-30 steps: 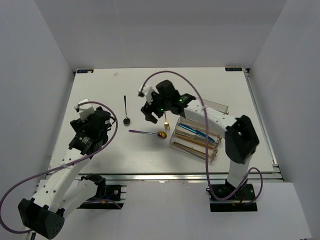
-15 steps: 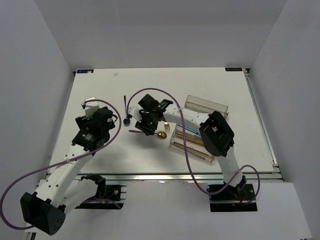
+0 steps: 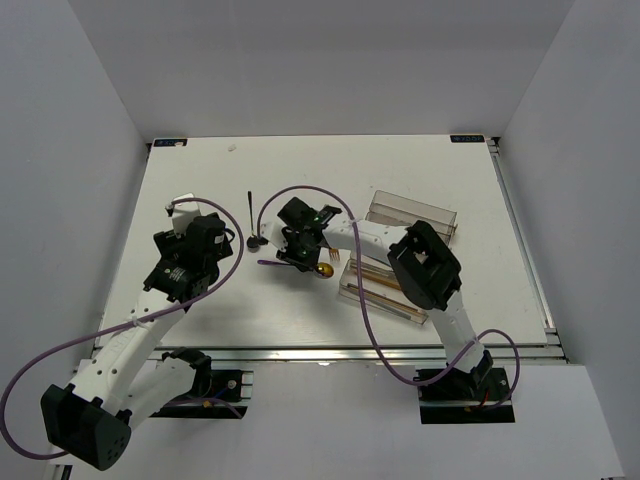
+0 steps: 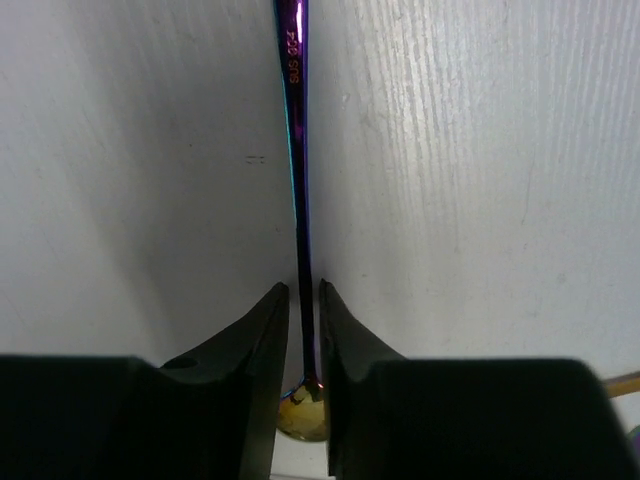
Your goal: Sort the eating utensils into containers
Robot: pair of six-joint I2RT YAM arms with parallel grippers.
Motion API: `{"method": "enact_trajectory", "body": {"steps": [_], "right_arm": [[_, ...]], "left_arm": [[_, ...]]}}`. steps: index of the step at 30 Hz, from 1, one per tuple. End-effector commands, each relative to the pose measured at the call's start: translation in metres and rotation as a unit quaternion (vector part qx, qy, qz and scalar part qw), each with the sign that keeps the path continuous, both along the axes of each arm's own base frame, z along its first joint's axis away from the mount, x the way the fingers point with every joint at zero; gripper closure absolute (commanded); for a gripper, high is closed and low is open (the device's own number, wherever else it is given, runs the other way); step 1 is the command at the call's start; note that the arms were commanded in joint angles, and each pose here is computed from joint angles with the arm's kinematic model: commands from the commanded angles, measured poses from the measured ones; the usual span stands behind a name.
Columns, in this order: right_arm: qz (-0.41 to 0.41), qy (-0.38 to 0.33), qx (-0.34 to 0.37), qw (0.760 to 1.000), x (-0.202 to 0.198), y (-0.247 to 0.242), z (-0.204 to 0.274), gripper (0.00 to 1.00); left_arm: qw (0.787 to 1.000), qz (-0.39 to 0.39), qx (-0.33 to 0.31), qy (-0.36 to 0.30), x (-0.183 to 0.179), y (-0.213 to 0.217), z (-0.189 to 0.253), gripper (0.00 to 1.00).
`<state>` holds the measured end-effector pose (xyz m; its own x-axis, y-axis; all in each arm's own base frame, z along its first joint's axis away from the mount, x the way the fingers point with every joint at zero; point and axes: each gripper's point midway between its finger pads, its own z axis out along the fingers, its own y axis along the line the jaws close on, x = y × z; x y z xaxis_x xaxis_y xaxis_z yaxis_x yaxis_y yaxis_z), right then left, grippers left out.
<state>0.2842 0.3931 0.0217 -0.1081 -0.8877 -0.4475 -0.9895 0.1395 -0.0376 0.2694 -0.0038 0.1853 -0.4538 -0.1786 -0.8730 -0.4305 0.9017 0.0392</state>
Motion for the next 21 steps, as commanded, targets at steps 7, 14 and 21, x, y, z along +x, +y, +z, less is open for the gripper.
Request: {"method": "enact_trajectory", "body": {"steps": [7,14,21], "right_arm": [[0.034,-0.003,0.082,0.996,-0.013,0.016,0.041,1.0],[0.033,-0.099,0.198,0.975,0.001,0.011,0.141,1.0],[-0.067,-0.154,0.144,0.975,0.075,-0.076,0.147,1.0]], "left_arm": [[1.0,-0.009,-0.007,-0.011,0.002,-0.002,0.007,0.02],[1.0,-0.009,-0.009,-0.018,0.001,-0.002,0.009,0.02],[1.0,-0.012,-0.012,-0.023,0.0,-0.002,0.011,0.02]]}}
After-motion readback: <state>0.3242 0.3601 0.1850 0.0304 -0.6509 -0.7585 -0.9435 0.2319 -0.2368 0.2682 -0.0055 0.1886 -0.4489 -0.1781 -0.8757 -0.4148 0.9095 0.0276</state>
